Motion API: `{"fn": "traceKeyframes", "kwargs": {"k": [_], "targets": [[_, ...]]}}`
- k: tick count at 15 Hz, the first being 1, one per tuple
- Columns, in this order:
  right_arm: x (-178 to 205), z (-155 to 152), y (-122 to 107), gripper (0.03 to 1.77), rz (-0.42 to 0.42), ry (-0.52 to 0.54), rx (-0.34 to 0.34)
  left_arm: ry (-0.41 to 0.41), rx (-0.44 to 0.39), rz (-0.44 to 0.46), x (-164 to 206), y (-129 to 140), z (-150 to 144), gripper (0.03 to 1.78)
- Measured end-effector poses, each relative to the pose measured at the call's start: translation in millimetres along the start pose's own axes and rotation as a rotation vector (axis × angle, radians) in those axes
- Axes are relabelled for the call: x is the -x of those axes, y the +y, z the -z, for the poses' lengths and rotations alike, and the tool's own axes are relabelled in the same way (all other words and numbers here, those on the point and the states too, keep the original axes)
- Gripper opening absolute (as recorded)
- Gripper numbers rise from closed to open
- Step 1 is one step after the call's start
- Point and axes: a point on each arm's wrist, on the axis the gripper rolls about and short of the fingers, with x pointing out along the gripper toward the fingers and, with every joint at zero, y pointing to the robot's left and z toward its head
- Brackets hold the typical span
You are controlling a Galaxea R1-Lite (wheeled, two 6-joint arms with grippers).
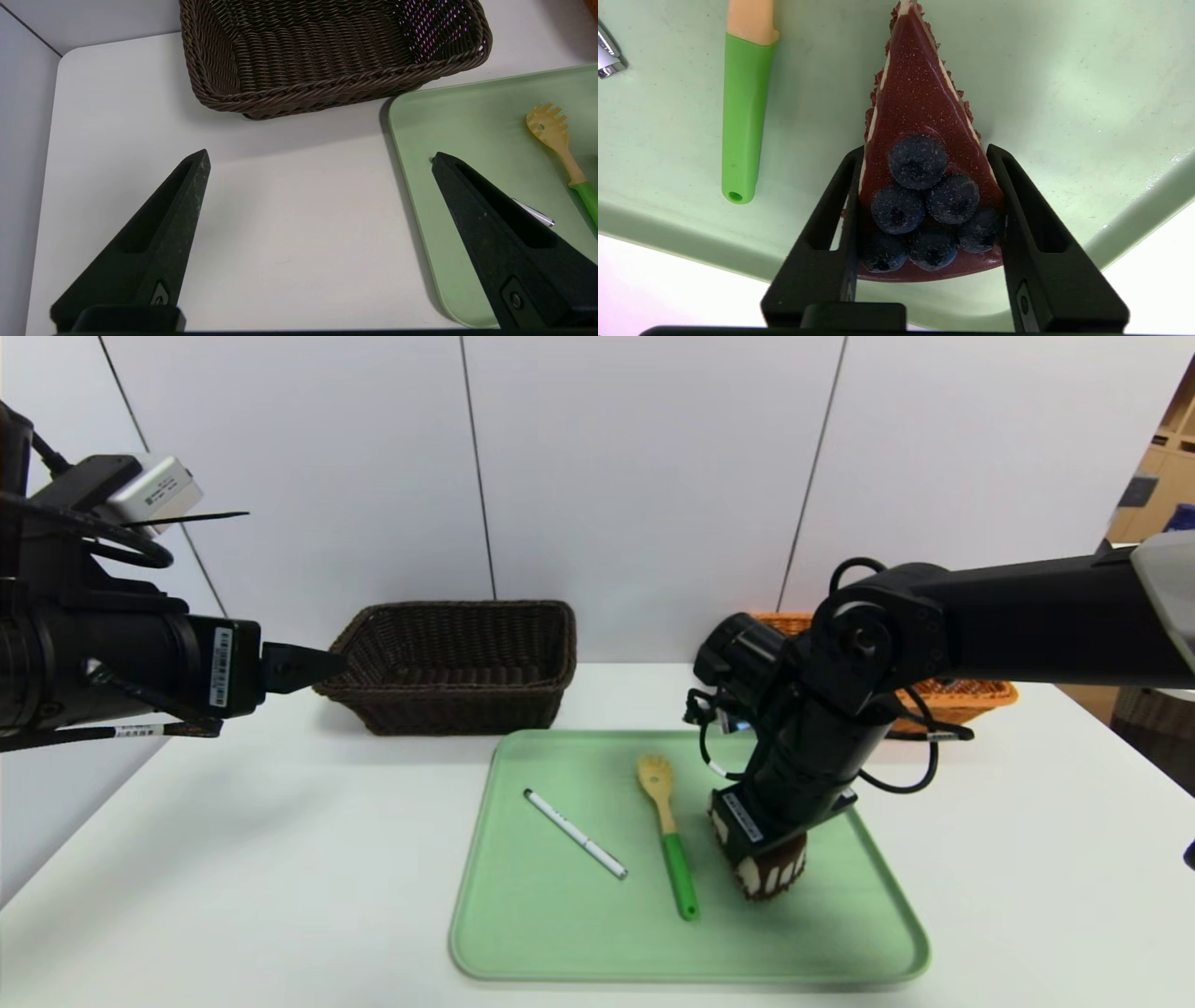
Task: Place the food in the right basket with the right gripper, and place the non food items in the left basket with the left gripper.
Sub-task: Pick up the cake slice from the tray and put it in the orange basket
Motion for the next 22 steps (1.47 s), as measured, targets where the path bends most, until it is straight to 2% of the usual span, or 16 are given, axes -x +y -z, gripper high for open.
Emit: {"fn": "traceKeyframes", "kwargs": {"k": [5,12,14,16,22], "targets": [[2.3,3.7,1.0,0.82,0.002,0.029,-0.010,0.006,-0.003,0.006,-2.0,-1.7,0.2,1.69],[10.9,2.2,4.2,0.82,-0.003,0.003,-0.011,0.006,-0.006,0.009,-1.9,-2.8,0.4,1.69],[19.4,-1.2,5.2,0.82,-0.007,-0.034,-0.011,0.007,-0.005,0.009,-1.9,-2.7,0.5,1.69],[30.8,-5.3,4.9,0.82,0.028,-0.085,-0.012,0.006,-0.005,0.009,-1.6,-2.7,0.4,1.69],[80.6,-23.8,4.3,0.82,0.104,-0.341,-0.060,0.011,-0.005,0.009,-1.8,-2.6,2.0,1.69]]}}
